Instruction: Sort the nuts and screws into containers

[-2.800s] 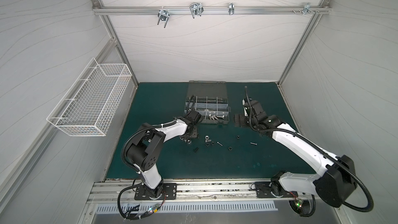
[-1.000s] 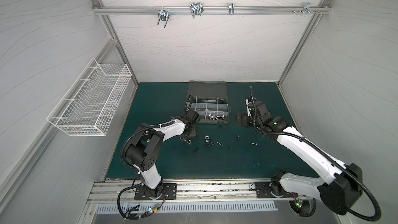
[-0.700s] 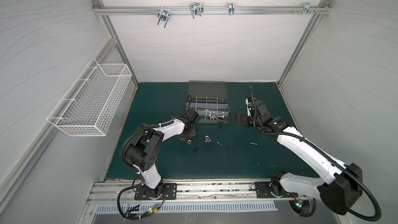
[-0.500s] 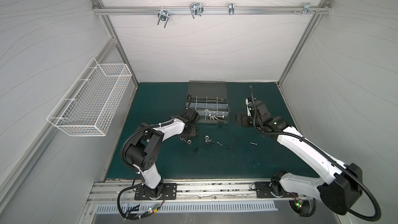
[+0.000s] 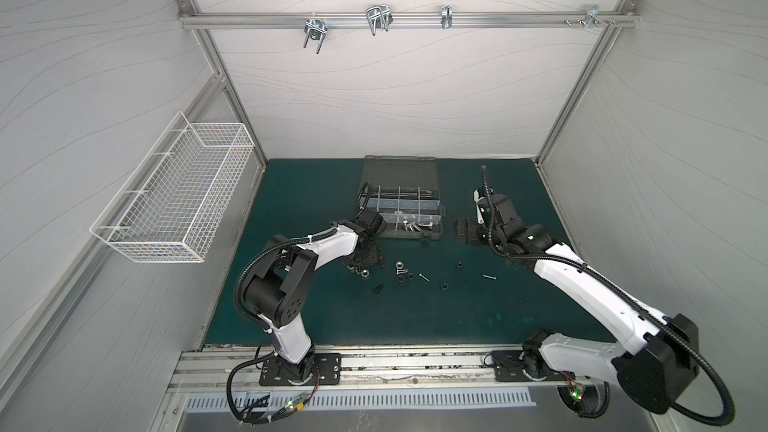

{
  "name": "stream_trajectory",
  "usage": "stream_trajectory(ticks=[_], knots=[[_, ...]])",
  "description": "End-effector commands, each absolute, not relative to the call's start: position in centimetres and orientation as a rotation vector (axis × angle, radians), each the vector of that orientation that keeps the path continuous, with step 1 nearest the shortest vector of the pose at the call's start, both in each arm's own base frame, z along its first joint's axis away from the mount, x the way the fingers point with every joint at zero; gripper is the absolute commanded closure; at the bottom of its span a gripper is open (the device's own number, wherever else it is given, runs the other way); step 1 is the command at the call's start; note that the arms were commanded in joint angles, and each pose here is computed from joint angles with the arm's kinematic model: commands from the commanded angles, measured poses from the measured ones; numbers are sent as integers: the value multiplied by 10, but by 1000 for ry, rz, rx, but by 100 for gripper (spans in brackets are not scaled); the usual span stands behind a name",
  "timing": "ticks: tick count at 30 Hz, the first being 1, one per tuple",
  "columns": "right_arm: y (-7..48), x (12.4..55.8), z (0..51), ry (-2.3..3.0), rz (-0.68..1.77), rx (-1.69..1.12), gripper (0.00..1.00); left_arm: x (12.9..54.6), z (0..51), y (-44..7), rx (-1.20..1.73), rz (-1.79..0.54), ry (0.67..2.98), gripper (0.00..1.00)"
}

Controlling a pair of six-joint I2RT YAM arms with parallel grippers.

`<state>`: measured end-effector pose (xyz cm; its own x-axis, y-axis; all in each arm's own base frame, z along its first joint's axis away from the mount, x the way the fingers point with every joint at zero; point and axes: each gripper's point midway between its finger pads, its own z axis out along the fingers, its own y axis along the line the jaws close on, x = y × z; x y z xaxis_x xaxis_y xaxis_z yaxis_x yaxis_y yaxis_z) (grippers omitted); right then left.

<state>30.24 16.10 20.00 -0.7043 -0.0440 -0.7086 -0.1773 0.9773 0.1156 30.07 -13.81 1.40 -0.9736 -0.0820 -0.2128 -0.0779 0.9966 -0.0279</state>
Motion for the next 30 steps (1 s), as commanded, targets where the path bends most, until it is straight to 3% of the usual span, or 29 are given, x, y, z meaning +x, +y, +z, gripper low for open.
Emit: stream_trajectory(ticks=[1,8,15,19,30], knots=[[159,306,212,2321,227,-123,1,275,3,-133,-142,22,3036,67],[158,306,211,2321,223,-121,1,277,0,-141,-142,-6,3038,74],[157,306,211,2320,216,-121,1,272,7,-139,-135,33,3033,57],[157,306,210,2323,215,-119,1,267,10,-140,-137,41,3036,57],[155,305,207,2326,202,-121,1,271,4,-139,-144,76,3028,72]])
